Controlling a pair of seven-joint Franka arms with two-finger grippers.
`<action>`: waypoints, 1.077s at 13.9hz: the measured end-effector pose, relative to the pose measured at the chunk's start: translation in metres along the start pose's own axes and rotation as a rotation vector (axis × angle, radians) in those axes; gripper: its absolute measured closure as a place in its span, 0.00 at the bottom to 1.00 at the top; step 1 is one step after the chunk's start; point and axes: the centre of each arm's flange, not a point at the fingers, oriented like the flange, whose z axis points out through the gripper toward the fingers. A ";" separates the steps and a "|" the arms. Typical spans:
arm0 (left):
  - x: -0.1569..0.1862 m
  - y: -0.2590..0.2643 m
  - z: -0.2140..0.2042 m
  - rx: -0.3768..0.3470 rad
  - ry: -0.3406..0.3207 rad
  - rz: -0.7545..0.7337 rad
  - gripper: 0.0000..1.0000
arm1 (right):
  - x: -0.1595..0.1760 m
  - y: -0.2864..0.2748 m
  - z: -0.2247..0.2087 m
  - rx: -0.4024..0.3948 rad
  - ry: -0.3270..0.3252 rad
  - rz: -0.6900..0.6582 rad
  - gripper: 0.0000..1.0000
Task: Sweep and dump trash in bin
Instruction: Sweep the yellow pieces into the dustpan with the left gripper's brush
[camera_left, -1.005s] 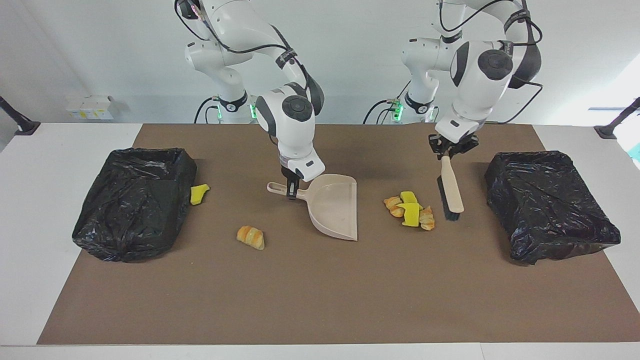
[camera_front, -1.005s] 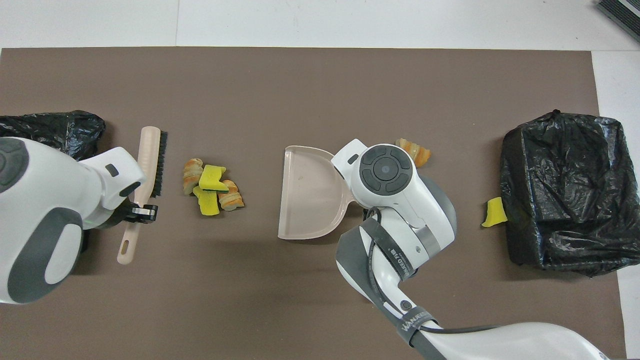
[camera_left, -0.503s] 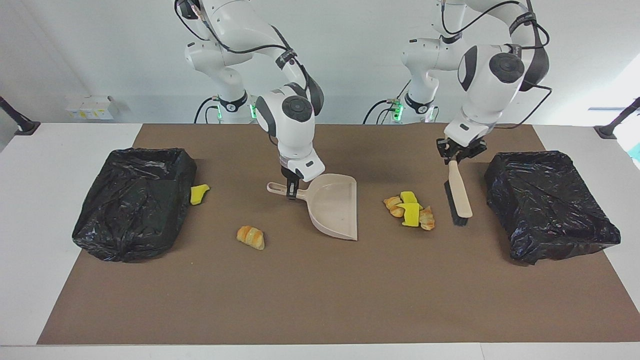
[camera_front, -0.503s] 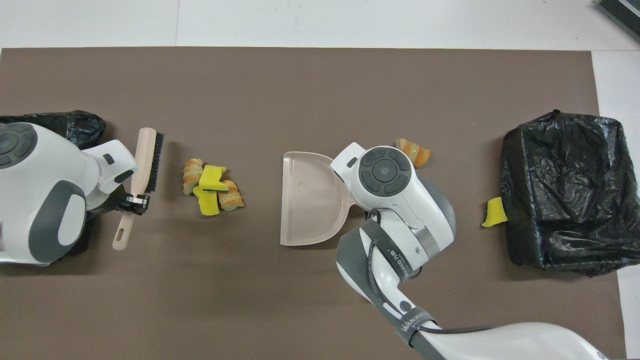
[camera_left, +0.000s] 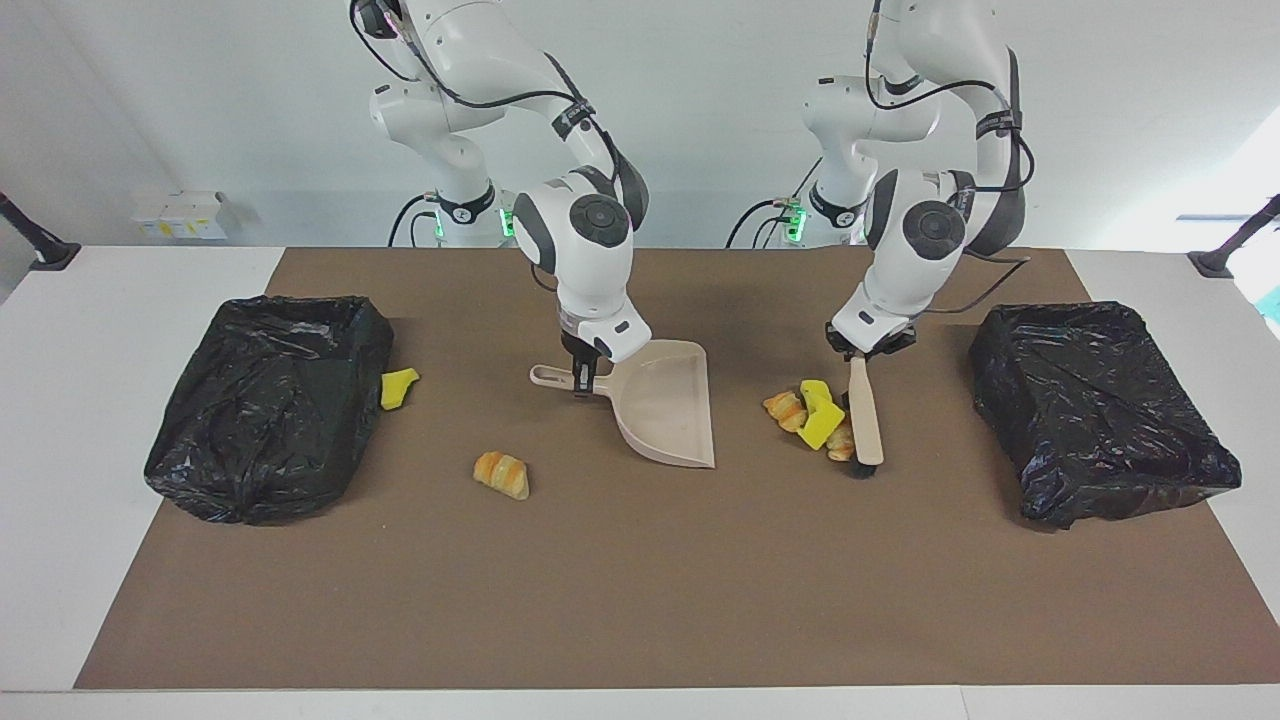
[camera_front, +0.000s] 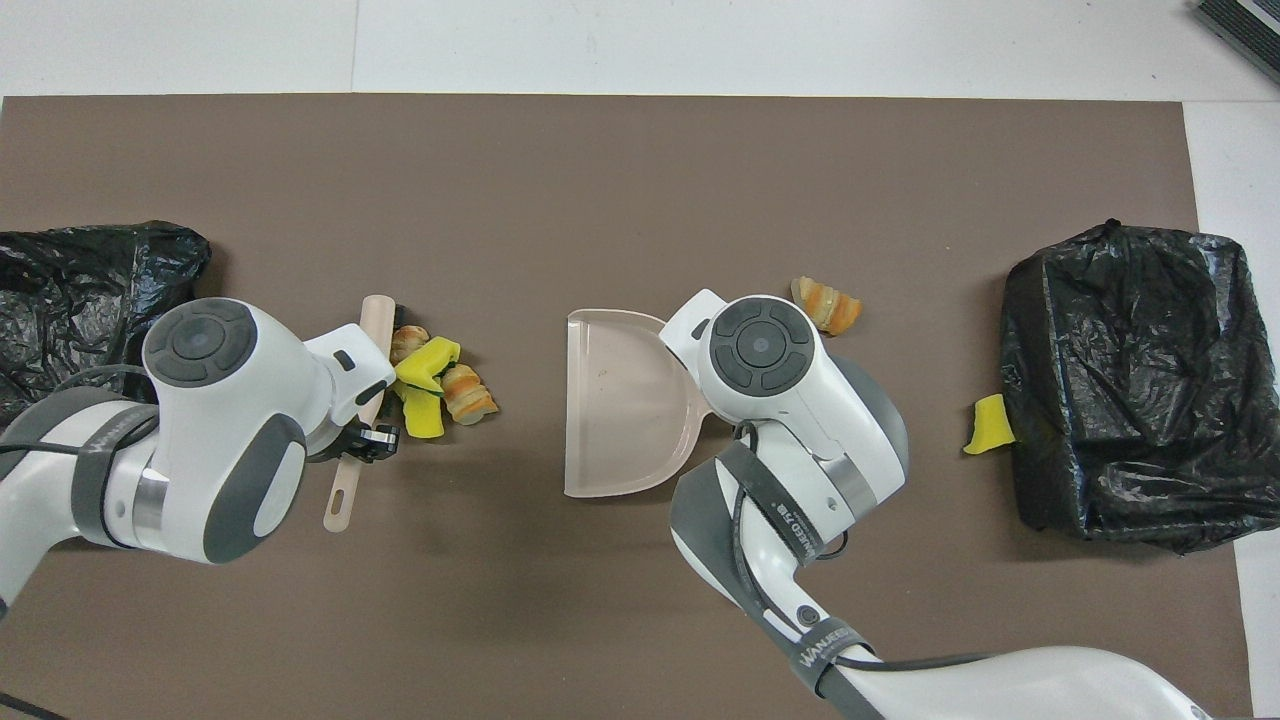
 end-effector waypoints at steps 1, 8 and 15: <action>-0.007 0.013 0.001 -0.011 -0.004 -0.004 0.74 | 0.003 -0.002 0.000 0.000 0.000 -0.005 0.67; -0.051 0.124 -0.005 -0.123 -0.009 -0.029 0.74 | 0.026 -0.013 0.005 -0.015 0.011 0.002 0.67; -0.067 0.169 -0.017 -0.187 0.019 -0.024 0.74 | 0.029 -0.014 0.007 -0.019 0.013 0.019 0.67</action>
